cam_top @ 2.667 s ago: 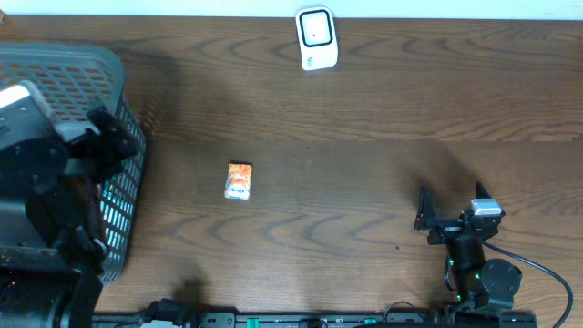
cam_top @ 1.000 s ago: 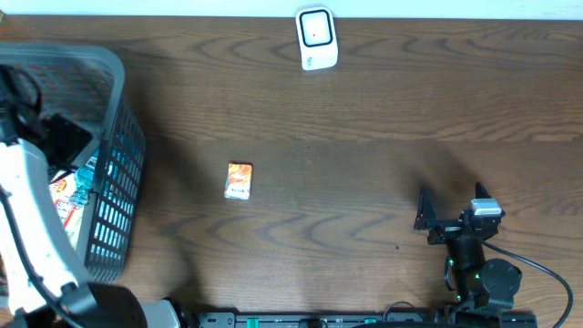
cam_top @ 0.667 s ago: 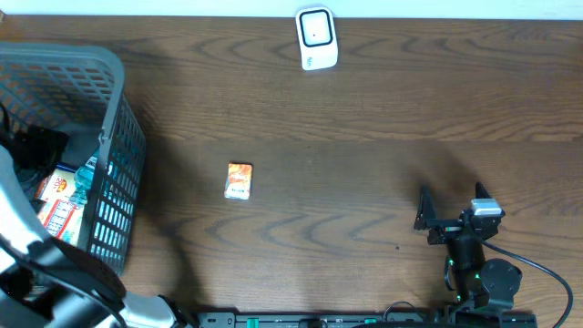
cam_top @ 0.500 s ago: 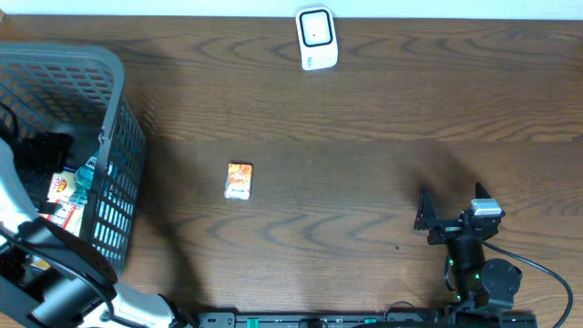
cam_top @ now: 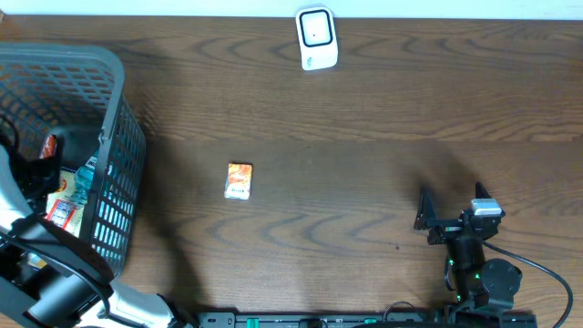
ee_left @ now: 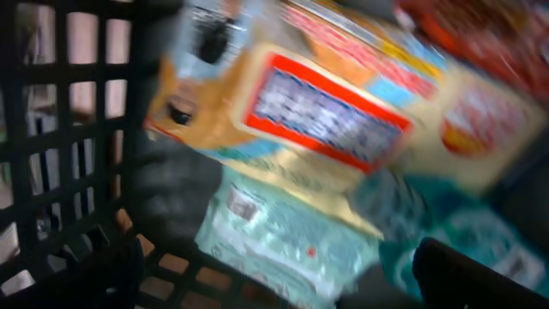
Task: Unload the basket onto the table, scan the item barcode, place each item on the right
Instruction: 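Move the left gripper back over the basket, then grasp the white-and-red snack bag inside the basket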
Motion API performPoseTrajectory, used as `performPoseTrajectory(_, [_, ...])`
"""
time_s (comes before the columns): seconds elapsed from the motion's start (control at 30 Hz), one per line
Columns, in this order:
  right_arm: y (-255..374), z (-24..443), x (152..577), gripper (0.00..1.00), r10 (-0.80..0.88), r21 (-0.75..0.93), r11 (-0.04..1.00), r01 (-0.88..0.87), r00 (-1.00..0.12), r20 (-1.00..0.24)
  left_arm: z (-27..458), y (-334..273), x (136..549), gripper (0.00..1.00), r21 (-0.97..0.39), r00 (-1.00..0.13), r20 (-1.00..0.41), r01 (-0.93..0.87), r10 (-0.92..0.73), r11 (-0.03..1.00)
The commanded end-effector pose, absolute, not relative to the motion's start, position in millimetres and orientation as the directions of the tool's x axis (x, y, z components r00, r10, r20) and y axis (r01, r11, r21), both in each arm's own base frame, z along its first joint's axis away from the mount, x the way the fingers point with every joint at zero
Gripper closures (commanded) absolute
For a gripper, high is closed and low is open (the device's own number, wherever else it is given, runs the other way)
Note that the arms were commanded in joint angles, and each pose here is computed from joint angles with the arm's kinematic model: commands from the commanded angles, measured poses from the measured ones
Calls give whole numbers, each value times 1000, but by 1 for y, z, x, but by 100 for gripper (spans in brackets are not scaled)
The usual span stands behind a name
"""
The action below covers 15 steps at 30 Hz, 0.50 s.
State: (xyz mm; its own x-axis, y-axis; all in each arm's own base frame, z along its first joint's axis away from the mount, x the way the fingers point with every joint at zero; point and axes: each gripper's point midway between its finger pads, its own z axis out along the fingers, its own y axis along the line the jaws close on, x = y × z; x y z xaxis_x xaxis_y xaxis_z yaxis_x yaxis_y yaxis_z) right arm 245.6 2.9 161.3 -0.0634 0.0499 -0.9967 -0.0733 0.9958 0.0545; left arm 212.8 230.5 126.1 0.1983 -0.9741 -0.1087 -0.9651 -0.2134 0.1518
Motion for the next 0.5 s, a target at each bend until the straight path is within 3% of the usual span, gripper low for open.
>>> performPoseTrajectory(0.0, [4, 161, 245, 1, 59, 63, 995, -74, -61, -996, 118, 234, 190, 0, 194, 401, -174, -881, -899, -431])
performPoseTrajectory(0.17, [4, 161, 245, 1, 59, 63, 995, -74, -61, -996, 94, 223, 173, 0, 205, 635, -219, -712, -741, -671])
performPoseTrajectory(0.33, [4, 161, 245, 1, 59, 63, 995, -74, -61, -996, 59, 225, 175, 0, 153, 673, -230, -688, -703, -709])
performPoseTrajectory(0.47, [4, 161, 245, 1, 59, 63, 995, -74, -61, -996, 42, 227, 156, 0, 138, 710, -326, -618, -625, -774])
